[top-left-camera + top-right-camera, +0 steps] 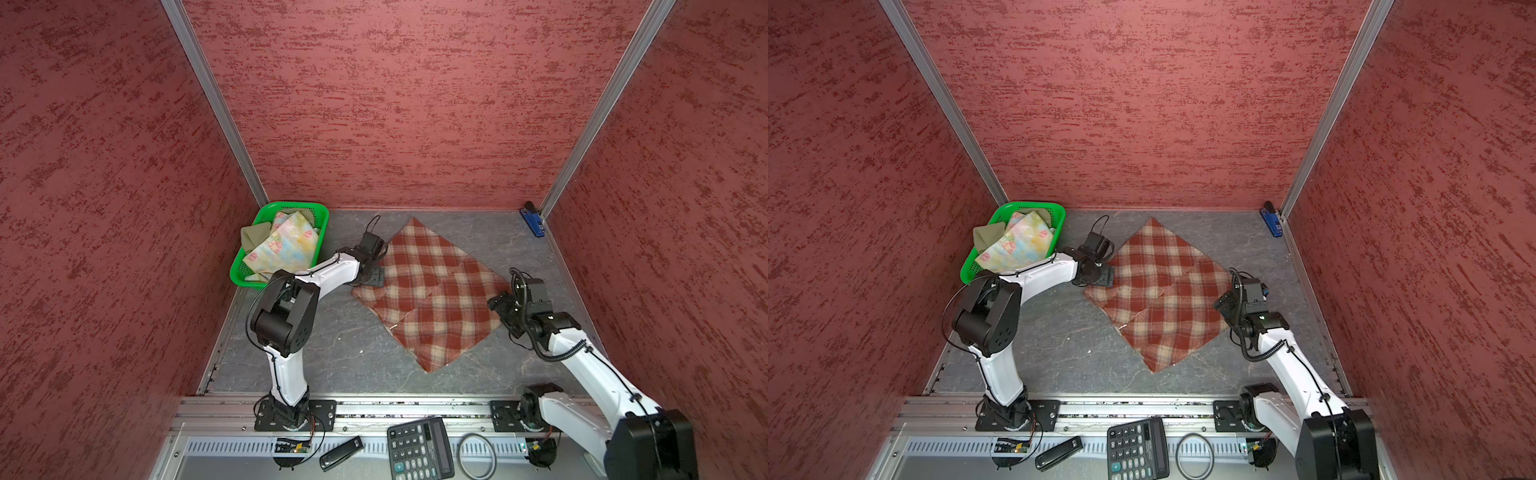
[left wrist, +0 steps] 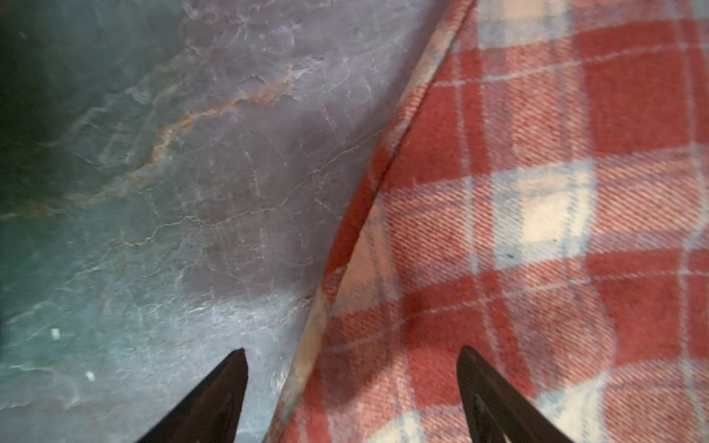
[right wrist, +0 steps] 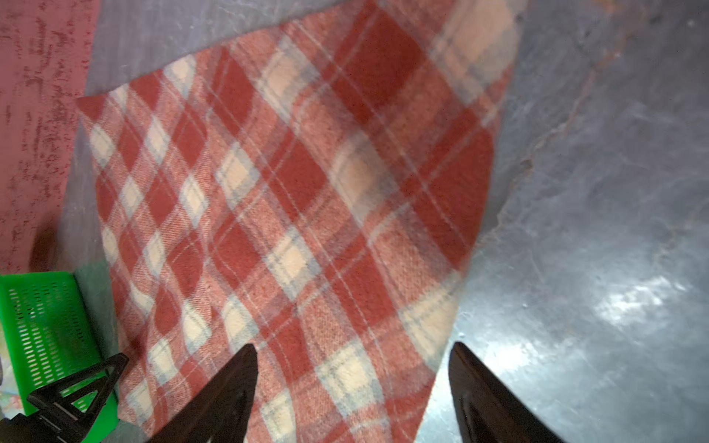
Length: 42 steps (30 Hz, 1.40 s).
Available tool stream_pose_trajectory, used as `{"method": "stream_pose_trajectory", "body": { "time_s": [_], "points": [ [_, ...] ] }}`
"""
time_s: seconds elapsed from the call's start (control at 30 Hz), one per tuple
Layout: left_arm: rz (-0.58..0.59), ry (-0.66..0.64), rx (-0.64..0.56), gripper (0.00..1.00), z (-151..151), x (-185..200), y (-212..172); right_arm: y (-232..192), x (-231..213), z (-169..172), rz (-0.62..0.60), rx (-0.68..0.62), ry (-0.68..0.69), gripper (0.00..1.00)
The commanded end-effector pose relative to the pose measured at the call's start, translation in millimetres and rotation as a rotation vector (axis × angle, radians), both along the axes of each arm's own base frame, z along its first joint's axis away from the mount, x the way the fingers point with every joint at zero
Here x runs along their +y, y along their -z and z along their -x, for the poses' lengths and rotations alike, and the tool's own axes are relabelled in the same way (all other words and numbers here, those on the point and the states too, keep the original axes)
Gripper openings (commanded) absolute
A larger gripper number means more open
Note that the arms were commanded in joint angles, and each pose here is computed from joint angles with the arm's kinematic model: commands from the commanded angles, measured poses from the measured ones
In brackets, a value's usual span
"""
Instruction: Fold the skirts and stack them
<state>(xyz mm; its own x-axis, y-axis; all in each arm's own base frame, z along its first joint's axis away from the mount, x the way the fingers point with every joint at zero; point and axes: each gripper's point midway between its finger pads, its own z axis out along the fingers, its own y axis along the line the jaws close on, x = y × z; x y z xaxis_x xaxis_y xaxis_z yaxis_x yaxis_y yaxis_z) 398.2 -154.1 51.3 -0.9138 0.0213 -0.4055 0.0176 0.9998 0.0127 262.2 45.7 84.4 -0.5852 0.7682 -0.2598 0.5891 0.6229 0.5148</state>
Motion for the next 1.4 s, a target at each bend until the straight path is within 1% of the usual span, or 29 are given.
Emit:
{"method": "stream_pose_trajectory", "body": {
  "time_s": [0.0,0.17,0.5,0.57,0.63,0.67,0.73,0.77,0.8,0.87,0.93,1.07,1.13,1.23,1.33,1.37],
  "points": [
    [0.061,-0.026,0.009,0.86,-5.3,-1.2,9.2,3.0,-2.8,0.8,-0.027,0.023,0.03,0.78],
    [0.054,-0.034,0.024,0.86,-5.1,3.8,15.6,19.9,-3.6,1.6,-0.068,0.052,0.034,0.77],
    [0.018,-0.051,0.067,0.86,0.2,15.3,30.5,51.0,-1.9,-1.6,-0.103,0.083,0.04,0.74],
    [0.01,-0.049,0.076,0.86,0.3,16.5,33.0,59.7,-1.0,-2.3,-0.111,0.089,0.04,0.71],
    [0.005,-0.042,0.082,0.83,0.4,16.6,34.0,65.0,1.0,-6.2,-0.127,0.085,0.034,0.63],
    [0.001,-0.039,0.086,0.79,1.0,16.6,34.5,67.0,1.6,-9.6,-0.128,0.082,0.03,0.52],
    [0.002,-0.033,0.095,0.68,4.1,15.9,34.9,66.6,0.2,-18.4,-0.114,0.066,0.024,0.35],
    [0.0,-0.028,0.098,0.6,5.6,15.2,34.8,66.5,-0.7,-23.0,-0.104,0.061,0.019,0.3],
    [-0.003,-0.021,0.103,0.55,8.3,14.0,34.9,65.7,-2.2,-29.1,-0.093,0.056,0.013,0.27],
    [0.003,-0.003,0.12,0.36,16.6,9.3,35.5,61.7,-3.1,-44.3,-0.07,0.04,-0.013,0.24],
    [0.01,0.015,0.129,0.25,26.3,3.0,34.4,56.0,-7.3,-60.8,-0.031,0.018,-0.031,0.23],
    [0.01,0.033,0.163,0.19,55.0,-2.6,35.0,44.5,-19.7,-98.7,0.049,-0.004,-0.074,0.23],
    [0.02,0.036,0.179,0.19,71.8,-4.6,36.6,39.3,-21.8,-118.9,0.069,-0.022,-0.11,0.25],
    [0.029,0.042,0.207,0.19,98.8,-10.7,37.5,35.4,-22.3,-147.4,0.068,-0.041,-0.155,0.28],
    [0.034,0.068,0.221,0.19,123.3,-25.9,34.4,33.2,-19.8,-172.6,0.069,-0.055,-0.202,0.37],
    [0.033,0.081,0.229,0.22,132.2,-32.2,33.7,31.5,-18.4,-181.2,0.073,-0.065,-0.225,0.42]
  ]
}}
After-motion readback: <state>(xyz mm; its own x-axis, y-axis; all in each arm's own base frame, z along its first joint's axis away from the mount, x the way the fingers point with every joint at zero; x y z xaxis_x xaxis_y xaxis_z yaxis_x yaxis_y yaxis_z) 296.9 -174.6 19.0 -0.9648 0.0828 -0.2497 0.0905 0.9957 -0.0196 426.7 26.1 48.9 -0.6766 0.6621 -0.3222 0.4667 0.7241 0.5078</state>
